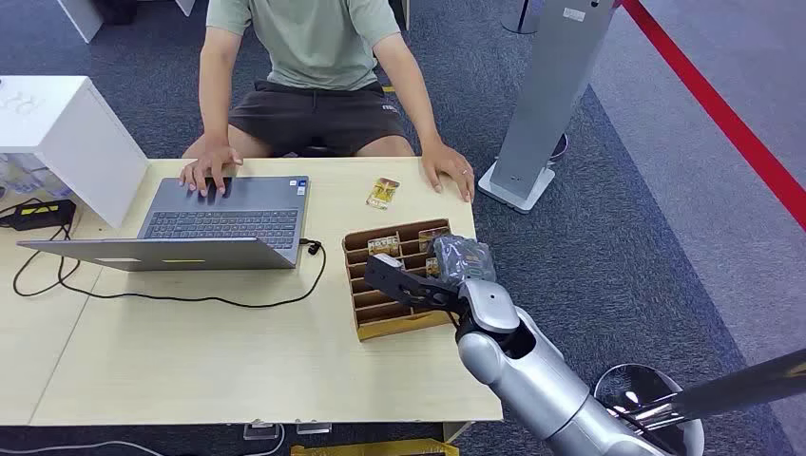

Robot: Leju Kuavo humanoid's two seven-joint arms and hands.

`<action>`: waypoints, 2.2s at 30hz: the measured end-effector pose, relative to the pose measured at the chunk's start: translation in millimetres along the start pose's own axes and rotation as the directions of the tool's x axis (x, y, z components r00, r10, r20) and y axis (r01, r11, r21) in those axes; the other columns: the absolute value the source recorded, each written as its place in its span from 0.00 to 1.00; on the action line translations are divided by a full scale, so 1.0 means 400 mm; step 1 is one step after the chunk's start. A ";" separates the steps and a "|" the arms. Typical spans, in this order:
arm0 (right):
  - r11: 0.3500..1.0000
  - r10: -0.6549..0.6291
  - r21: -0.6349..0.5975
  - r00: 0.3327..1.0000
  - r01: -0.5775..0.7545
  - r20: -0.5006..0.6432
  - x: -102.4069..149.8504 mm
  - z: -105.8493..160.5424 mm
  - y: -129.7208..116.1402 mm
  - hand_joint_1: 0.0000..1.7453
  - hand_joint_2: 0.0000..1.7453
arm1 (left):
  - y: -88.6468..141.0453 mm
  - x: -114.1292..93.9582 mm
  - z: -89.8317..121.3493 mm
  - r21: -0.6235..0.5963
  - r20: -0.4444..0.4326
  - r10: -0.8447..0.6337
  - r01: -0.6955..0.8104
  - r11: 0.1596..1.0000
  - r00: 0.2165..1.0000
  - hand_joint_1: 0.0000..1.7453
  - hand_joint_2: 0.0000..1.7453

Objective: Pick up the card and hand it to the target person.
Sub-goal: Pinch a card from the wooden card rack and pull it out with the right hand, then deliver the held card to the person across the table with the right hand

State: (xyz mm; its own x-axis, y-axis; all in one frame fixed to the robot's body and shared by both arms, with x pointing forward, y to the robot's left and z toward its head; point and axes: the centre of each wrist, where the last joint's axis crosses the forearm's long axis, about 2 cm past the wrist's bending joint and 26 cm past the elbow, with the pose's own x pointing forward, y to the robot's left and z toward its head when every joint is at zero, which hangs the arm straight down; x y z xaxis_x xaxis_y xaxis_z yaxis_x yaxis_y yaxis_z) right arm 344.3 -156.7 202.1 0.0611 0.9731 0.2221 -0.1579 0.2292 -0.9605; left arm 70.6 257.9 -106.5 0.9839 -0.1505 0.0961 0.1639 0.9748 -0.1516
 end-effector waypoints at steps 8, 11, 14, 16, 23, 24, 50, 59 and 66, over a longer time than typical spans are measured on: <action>1.000 0.010 0.014 1.000 -0.010 -0.002 0.002 -0.005 0.010 0.57 1.00 | 0.000 -0.001 0.000 0.000 0.003 0.002 -0.002 1.000 1.000 0.00 0.00; 1.000 0.016 0.017 1.000 -0.016 -0.003 0.001 -0.005 0.014 0.60 1.00 | 0.000 -0.002 0.000 0.000 0.002 0.002 -0.002 1.000 1.000 0.00 0.00; 1.000 0.021 0.015 1.000 -0.021 -0.003 0.002 -0.005 0.015 0.64 1.00 | 0.000 -0.003 0.000 0.000 0.004 0.002 -0.002 1.000 1.000 0.00 0.00; 1.000 0.026 0.013 1.000 -0.026 -0.004 0.001 -0.005 0.016 0.69 1.00 | 0.000 -0.003 0.000 0.000 0.005 0.001 -0.001 1.000 1.000 0.00 0.00; 0.999 0.044 0.005 0.999 -0.044 -0.011 -0.001 -0.004 0.018 0.98 1.00 | -0.001 -0.004 0.000 0.001 0.005 -0.009 0.009 1.000 1.000 0.00 0.00; 0.999 0.045 0.003 0.999 -0.045 -0.011 -0.001 -0.004 0.018 1.00 1.00 | -0.001 -0.004 0.000 0.001 0.005 -0.010 0.010 1.000 1.000 0.00 0.00; 0.988 -0.001 -0.156 0.995 0.017 0.103 0.074 -0.024 -0.138 1.00 1.00 | -0.028 0.024 -0.001 -0.031 0.003 -0.249 0.249 0.968 0.968 0.00 0.00; 0.951 -0.017 -0.283 0.938 0.122 0.346 0.204 -0.063 -0.307 1.00 1.00 | -0.028 0.029 0.000 -0.037 -0.015 -0.362 0.361 0.932 0.932 0.00 0.00; 0.951 -0.012 -0.274 0.906 0.140 0.422 0.245 -0.122 -0.295 1.00 1.00 | -0.034 0.028 0.000 -0.045 -0.022 -0.403 0.402 0.915 0.915 0.00 0.00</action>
State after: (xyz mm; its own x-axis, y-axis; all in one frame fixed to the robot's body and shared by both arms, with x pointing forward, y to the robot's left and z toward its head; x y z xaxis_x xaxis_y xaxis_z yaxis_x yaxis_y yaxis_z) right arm 417.2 -89.5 329.1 -0.3587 0.8894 0.2835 0.1286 0.3479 -0.9287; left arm 79.5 243.0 -103.6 0.8356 -0.5344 0.1271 0.5486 0.8236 -0.1438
